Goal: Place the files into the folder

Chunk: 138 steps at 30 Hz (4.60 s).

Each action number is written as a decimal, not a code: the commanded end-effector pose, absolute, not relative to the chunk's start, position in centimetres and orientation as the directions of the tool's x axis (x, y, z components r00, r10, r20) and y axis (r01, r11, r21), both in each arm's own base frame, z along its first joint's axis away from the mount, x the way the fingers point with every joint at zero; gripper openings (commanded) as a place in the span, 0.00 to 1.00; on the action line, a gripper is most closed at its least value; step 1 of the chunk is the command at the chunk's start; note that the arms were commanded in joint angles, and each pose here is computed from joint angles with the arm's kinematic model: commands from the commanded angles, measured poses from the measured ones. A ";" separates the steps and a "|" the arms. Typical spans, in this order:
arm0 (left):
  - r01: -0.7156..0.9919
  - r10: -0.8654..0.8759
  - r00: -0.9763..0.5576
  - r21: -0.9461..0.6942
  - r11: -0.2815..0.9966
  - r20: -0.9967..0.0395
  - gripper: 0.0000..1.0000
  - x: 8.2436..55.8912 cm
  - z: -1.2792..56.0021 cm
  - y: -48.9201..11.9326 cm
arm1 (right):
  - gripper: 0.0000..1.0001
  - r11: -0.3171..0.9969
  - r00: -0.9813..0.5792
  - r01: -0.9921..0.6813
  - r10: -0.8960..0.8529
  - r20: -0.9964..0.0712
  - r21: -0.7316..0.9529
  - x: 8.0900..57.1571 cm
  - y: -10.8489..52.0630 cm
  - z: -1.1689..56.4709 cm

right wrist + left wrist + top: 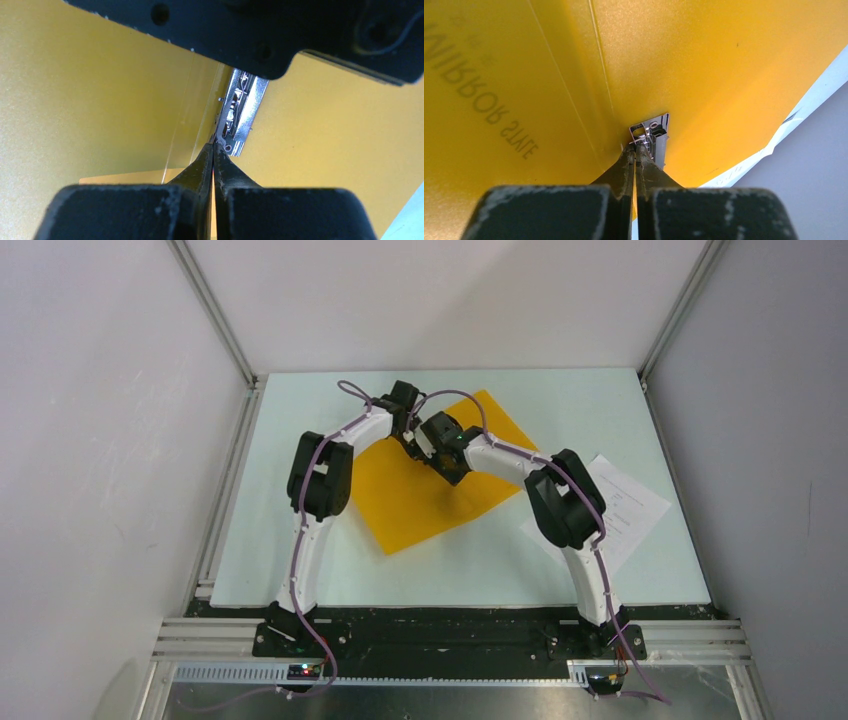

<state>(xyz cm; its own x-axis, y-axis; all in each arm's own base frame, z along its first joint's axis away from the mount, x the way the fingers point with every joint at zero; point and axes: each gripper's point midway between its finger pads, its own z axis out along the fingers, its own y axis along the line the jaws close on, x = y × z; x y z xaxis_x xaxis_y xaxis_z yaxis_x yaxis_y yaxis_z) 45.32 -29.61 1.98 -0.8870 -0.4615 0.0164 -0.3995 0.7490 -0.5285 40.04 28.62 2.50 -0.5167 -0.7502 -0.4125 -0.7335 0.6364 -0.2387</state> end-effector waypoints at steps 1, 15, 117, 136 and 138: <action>-0.425 -0.453 -0.890 -0.460 0.780 0.053 0.00 43.7 -0.8 -29.5 | 0.01 0.563 -0.558 -0.784 -0.824 -0.101 -0.263 36.2 23.4 -3.6; -0.323 -0.366 -0.930 -0.459 0.827 -0.007 0.00 44.0 -0.4 -29.9 | 0.01 0.532 -0.531 -0.781 -0.841 -0.102 -0.327 38.1 23.0 -3.3; 0.540 0.149 -0.709 -0.395 0.743 -0.689 0.66 42.9 21.0 -20.9 | 0.88 0.989 -0.687 -0.003 0.103 -0.720 0.145 39.5 3.6 19.7; 0.821 0.267 -0.559 -0.479 0.311 -0.785 0.85 36.1 23.5 -48.2 | 0.99 0.822 -0.760 0.546 0.567 -0.318 0.159 23.0 -11.8 9.0; 0.796 0.262 -0.602 -0.538 0.279 -0.755 0.85 34.9 22.1 -50.7 | 0.99 0.779 -0.737 0.599 0.626 -0.255 0.185 22.9 -12.2 8.0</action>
